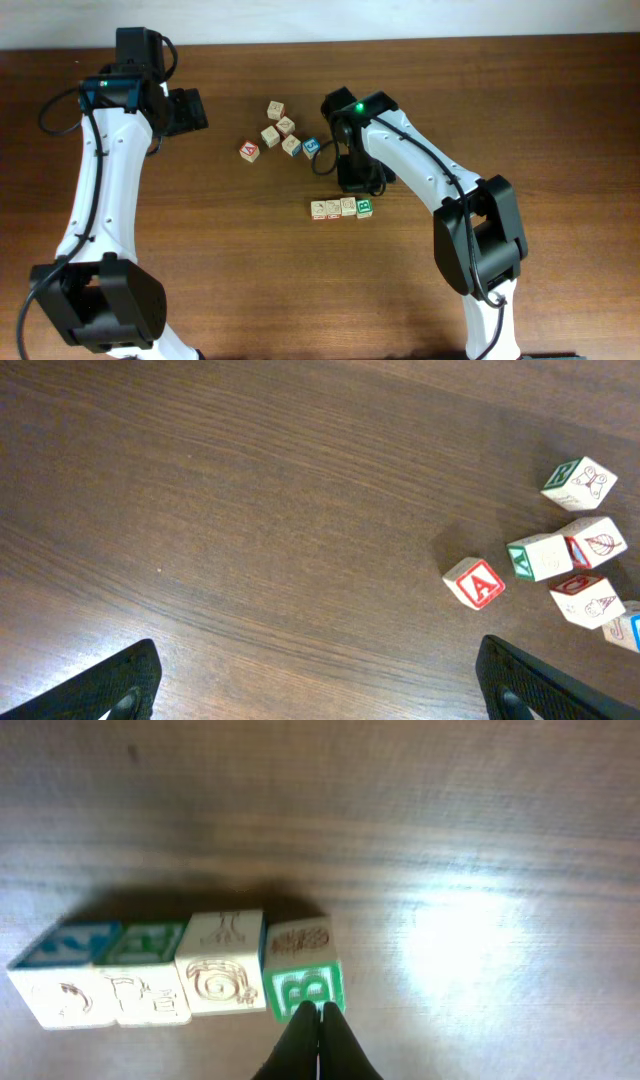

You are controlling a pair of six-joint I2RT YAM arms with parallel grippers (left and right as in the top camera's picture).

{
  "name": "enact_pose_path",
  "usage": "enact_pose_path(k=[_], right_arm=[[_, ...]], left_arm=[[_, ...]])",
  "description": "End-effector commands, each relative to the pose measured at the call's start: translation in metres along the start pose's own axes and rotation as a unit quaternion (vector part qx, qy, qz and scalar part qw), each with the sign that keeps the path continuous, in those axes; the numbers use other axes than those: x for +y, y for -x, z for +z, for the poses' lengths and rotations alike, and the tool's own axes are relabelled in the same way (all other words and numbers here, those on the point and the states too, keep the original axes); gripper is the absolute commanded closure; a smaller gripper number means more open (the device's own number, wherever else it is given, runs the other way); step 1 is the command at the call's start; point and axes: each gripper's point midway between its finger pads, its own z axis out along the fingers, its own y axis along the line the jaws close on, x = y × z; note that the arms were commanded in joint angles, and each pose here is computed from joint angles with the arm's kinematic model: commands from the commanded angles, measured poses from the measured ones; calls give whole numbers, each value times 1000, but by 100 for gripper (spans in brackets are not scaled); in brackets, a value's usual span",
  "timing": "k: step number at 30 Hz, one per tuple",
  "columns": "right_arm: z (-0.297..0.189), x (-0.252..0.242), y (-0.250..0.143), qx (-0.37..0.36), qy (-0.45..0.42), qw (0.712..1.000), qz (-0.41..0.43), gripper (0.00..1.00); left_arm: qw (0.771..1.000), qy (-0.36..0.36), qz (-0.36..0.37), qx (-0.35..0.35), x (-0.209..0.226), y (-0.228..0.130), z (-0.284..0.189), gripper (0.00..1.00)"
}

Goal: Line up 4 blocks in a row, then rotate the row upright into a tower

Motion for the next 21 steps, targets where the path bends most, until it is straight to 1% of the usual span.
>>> enact_pose_path(k=[1, 3, 4, 6, 12, 16, 18, 19, 20, 21], right_arm=[[-8, -7, -43, 86, 0, 996, -1, 96], [2, -6, -50, 94, -6, 996, 0, 96], [15, -6, -50, 90, -11, 996, 19, 96], [38, 5, -53, 77, -10, 997, 9, 96], [39, 9, -39, 43, -12, 999, 6, 96], [40, 12, -34, 32, -5, 999, 5, 96], [39, 10, -37, 38, -9, 999, 2, 96], [28, 7, -39, 40, -9, 999, -4, 96], [-4, 5, -33, 7, -6, 1000, -9, 96], [-23, -3, -25, -25, -11, 1000, -3, 96]], left_arm=[[1000, 1, -7, -5, 1, 3, -2, 1], [1000, 1, -8, -5, 1, 3, -2, 1], [1000, 1, -8, -5, 1, 3, -2, 1], [1000, 1, -8, -5, 1, 3, -2, 1], [1000, 1, -7, -5, 1, 3, -2, 1], [1000, 1, -8, -5, 1, 3, -2, 1], [1000, 1, -8, -5, 1, 3, -2, 1], [1000, 1, -8, -5, 1, 3, -2, 1], [1000, 1, -8, -5, 1, 3, -2, 1], [1000, 1, -8, -5, 1, 3, -2, 1]])
